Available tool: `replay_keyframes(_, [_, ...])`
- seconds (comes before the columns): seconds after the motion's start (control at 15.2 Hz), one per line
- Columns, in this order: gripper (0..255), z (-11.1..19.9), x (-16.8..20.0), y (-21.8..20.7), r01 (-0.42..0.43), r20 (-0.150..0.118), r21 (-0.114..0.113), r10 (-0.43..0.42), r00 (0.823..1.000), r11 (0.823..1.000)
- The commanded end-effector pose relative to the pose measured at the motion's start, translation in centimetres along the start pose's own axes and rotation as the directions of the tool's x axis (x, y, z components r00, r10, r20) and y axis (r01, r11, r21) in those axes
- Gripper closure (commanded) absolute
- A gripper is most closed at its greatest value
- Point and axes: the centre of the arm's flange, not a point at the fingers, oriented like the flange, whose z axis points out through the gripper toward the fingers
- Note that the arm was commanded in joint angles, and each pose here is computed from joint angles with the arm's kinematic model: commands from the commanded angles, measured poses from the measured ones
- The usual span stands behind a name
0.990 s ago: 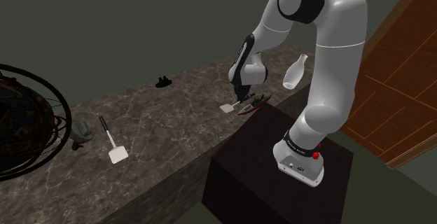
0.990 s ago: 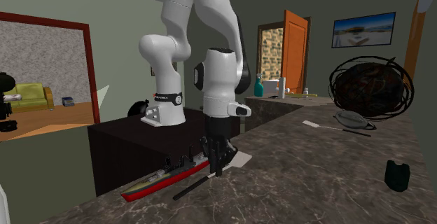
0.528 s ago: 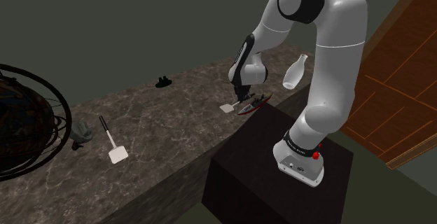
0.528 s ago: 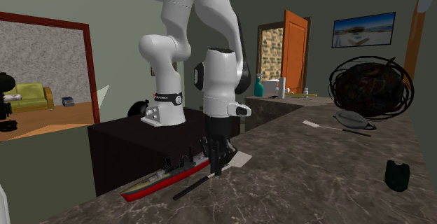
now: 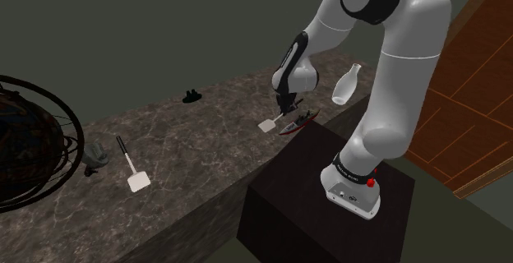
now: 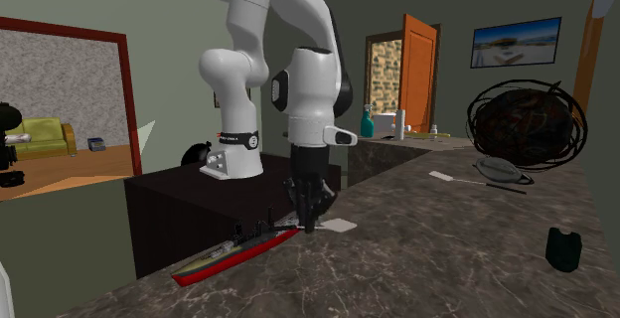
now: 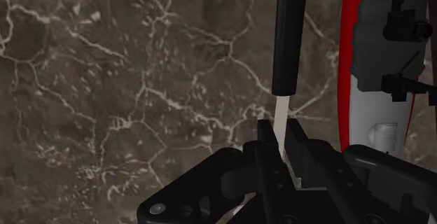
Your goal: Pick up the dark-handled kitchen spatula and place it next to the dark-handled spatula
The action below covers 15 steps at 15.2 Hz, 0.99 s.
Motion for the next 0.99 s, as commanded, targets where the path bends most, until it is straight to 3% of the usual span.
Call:
replay_keyframes(0.0, [255,-1.0,0.0,-0.1,0.000,0.000,0.001,0.000,1.000,1.000])
replay_keyframes(0.46, [255,-4.6,-0.3,-0.1,0.000,0.000,0.001,0.000,1.000,1.000])
replay_keyframes(0.92, [255,-5.3,8.9,1.0,0.000,0.000,0.001,0.000,1.000,1.000])
